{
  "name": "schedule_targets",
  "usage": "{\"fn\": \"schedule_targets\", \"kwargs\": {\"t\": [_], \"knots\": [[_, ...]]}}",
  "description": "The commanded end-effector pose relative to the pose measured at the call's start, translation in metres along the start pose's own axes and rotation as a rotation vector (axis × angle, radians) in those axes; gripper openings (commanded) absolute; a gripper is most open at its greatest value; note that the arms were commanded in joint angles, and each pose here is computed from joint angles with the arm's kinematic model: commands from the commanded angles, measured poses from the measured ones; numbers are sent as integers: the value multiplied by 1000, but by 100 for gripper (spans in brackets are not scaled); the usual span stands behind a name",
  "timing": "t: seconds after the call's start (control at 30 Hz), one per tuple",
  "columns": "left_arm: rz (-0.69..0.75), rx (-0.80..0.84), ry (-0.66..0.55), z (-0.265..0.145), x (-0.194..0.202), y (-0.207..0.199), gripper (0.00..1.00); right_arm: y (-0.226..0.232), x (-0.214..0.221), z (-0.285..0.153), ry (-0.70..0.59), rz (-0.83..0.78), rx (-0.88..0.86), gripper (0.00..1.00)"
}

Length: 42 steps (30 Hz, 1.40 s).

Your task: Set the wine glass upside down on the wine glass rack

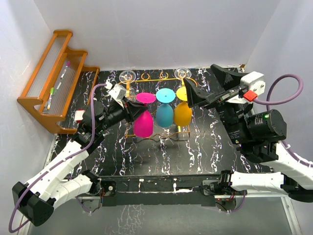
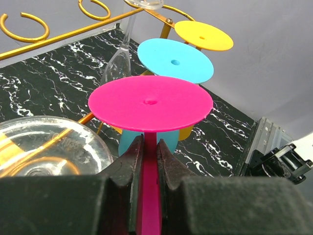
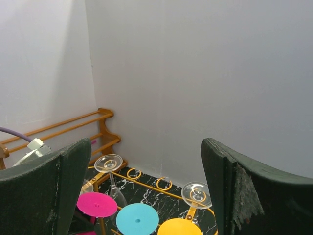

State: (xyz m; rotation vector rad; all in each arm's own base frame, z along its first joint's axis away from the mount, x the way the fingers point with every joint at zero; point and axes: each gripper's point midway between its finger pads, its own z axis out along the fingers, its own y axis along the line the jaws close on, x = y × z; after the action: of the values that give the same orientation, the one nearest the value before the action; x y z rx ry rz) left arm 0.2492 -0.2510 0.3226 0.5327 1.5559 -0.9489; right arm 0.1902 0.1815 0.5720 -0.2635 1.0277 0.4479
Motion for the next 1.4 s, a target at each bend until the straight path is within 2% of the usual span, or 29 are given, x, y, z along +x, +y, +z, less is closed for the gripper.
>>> {"fn": "schedule_targets", "kwargs": {"t": [0.0,0.17,0.33,0.47,0.57,0.67,0.8,1.07,1.37], "knots": [[16,-28,-19,-1,-1,7,1,1,-7,-2,-14,24,-17,98],[4,-45,-9,0,1,12,8,8,-1,-3,19,3,-61,98],[-1,-70,-13,-1,0,19,10,43,24,-1,136,-85,-234,98],[-18,-76,-16,-2,-1,21,11,93,84,-14,314,-227,-491,98],[-22,-78,-15,-3,-1,21,11,105,156,-15,538,-366,-496,98],[-23,-79,-14,-4,-1,21,11,108,198,-15,666,-407,-498,98],[-23,-77,-14,-5,-1,21,11,101,209,0,656,-292,-538,98],[-29,-70,-20,-3,-2,20,12,75,199,23,575,-307,-427,99],[-26,-69,-22,-3,-5,19,11,92,205,14,590,-263,-522,99]]}}
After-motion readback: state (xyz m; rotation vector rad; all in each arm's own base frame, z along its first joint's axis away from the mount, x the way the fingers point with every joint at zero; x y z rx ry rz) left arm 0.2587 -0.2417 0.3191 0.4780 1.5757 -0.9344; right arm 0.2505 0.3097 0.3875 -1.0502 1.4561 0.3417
